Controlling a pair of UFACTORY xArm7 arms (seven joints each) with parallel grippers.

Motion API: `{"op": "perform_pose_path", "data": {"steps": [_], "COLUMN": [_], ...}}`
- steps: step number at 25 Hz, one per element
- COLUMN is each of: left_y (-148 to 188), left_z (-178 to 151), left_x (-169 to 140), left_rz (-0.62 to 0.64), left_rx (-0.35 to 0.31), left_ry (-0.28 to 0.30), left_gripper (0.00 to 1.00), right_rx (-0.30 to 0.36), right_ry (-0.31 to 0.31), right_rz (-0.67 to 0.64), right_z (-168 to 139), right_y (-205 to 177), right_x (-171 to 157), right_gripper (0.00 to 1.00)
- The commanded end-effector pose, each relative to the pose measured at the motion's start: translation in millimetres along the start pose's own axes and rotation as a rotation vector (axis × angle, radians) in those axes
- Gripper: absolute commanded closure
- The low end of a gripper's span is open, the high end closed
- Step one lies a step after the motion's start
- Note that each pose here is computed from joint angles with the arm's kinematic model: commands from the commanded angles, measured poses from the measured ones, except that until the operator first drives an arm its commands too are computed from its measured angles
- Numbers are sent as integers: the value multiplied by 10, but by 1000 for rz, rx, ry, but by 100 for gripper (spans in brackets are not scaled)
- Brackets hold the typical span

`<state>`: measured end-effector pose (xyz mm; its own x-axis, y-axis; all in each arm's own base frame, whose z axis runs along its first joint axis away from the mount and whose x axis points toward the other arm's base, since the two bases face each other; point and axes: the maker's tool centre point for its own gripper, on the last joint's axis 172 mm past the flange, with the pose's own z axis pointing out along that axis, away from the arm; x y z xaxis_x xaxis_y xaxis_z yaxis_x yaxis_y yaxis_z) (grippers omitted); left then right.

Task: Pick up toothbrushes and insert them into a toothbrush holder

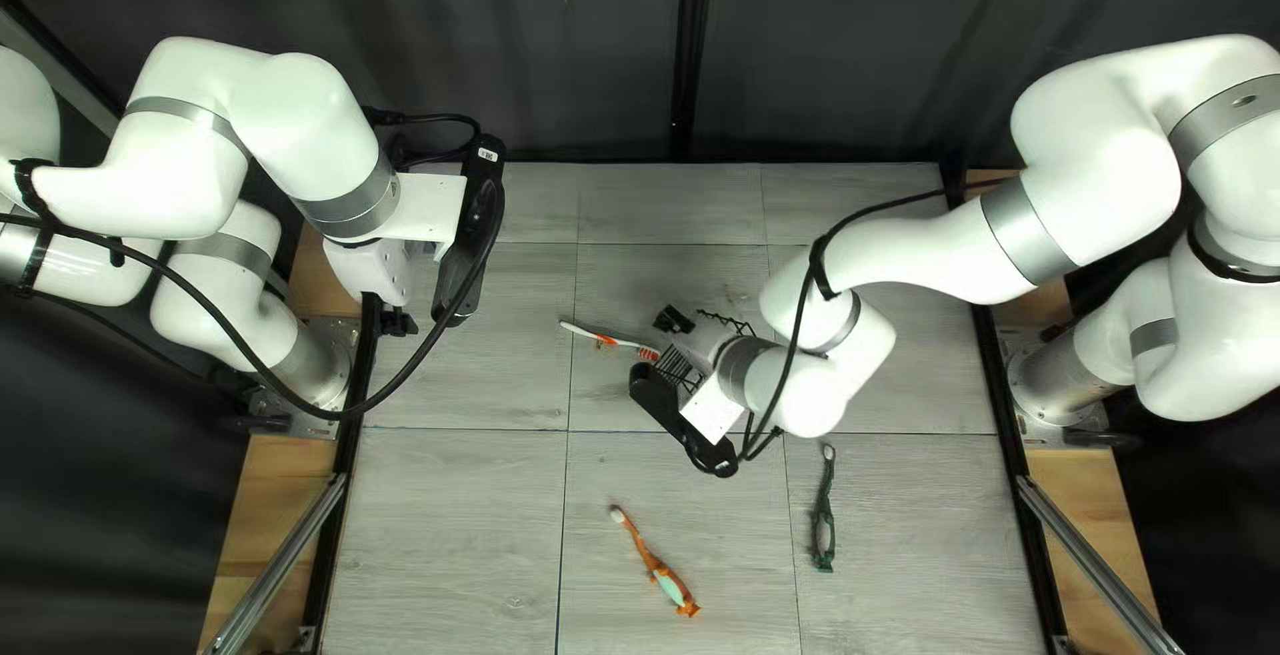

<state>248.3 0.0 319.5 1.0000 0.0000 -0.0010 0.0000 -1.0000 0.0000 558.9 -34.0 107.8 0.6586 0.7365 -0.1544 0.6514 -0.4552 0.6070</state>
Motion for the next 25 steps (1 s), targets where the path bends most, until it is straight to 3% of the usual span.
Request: {"op": "perform_pose_path", "data": {"steps": [1, 25], "left_y": [0, 0], "left_z": [0, 0], "left_x": [0, 0], "left_rz": [0, 0], "left_rx": [0, 0], "left_ry": [0, 0], "left_gripper": [0, 0], "right_rx": [5, -10], "right_ry": [1, 21], "right_rz": [-2, -11], "right_z": [38, 73], "right_y": [139, 375], "right_x": [-19, -19], "right_gripper": [0, 0]}}
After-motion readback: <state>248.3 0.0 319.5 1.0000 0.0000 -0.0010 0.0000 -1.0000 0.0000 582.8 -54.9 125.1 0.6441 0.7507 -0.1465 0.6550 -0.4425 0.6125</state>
